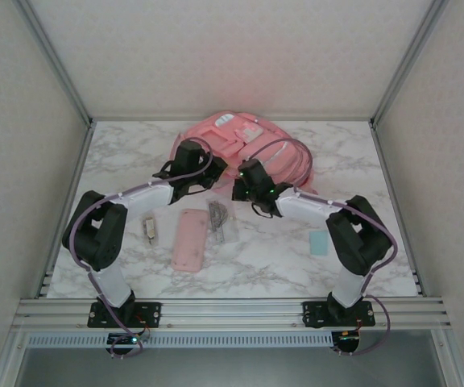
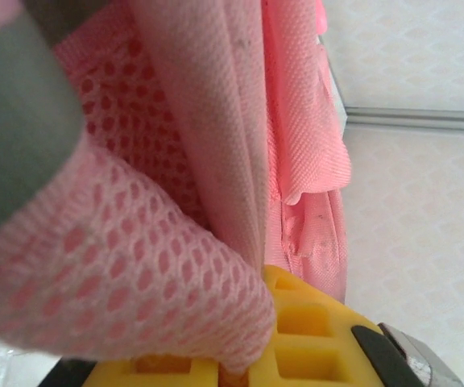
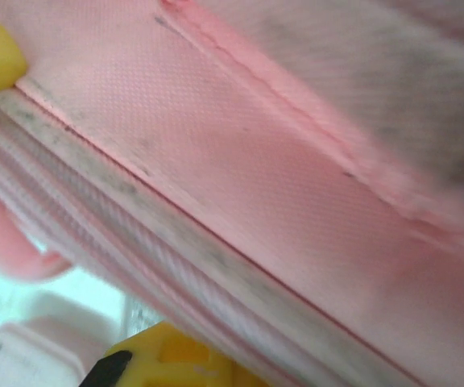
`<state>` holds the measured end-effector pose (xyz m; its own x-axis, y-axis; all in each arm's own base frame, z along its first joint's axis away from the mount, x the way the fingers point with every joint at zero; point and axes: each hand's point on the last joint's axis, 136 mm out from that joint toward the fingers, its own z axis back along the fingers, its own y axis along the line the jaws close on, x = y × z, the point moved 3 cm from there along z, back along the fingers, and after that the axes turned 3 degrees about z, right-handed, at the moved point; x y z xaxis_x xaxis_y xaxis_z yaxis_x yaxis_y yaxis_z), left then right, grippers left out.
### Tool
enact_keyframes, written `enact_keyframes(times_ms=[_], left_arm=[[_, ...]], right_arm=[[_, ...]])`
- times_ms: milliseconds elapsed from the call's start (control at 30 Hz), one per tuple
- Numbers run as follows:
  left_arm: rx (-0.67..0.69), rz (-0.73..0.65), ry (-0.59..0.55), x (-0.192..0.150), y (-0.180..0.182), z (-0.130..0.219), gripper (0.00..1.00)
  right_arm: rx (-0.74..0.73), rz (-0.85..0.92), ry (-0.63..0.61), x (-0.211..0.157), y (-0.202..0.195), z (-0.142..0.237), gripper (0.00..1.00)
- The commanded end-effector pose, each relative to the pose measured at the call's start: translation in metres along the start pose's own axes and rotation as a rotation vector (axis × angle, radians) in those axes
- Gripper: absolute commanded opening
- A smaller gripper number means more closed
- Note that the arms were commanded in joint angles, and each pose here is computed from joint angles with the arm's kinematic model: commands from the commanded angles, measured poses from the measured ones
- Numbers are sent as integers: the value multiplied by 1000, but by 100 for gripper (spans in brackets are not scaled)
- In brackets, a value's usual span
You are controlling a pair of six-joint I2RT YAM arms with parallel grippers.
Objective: Pack the student bag
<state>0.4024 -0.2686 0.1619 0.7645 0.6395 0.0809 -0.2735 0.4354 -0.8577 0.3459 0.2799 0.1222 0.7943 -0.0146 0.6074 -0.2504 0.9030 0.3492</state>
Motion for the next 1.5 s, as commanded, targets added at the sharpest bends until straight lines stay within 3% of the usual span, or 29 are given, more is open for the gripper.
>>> enact_keyframes(times_ms=[0,400,633,800,1000,1033,1100,1200,1333,1467], left_arm=[[-22,-86,-3,19,-11,5,0],[26,-123,-20,39,1,1,0],[86,-127,-45,78,23,-6,0],[96,-149,-55,88,24,-7,0],[172,-267,-39,95,32,-16,0],[178,-270,-26,94,33,-18,8],[173,-247,-3,87,36,-19,36],[168,-199,22,67,37,-9,60],[130,-147,30,23,35,3,73],[92,-96,39,-12,39,-5,72]], right_arm=[[-53,-14,225,-36,-39,17,0],[-188,99,562,-60,-75,52,0],[-198,124,647,-58,-93,67,0],[-73,78,678,-63,-76,59,0],[185,-37,751,-71,-28,49,0],[203,-53,764,-73,-21,46,0],[213,-74,782,-74,-12,41,0],[200,-118,811,-75,-7,37,0],[165,-144,824,-73,-6,38,0],[163,-168,834,-70,-2,41,0]])
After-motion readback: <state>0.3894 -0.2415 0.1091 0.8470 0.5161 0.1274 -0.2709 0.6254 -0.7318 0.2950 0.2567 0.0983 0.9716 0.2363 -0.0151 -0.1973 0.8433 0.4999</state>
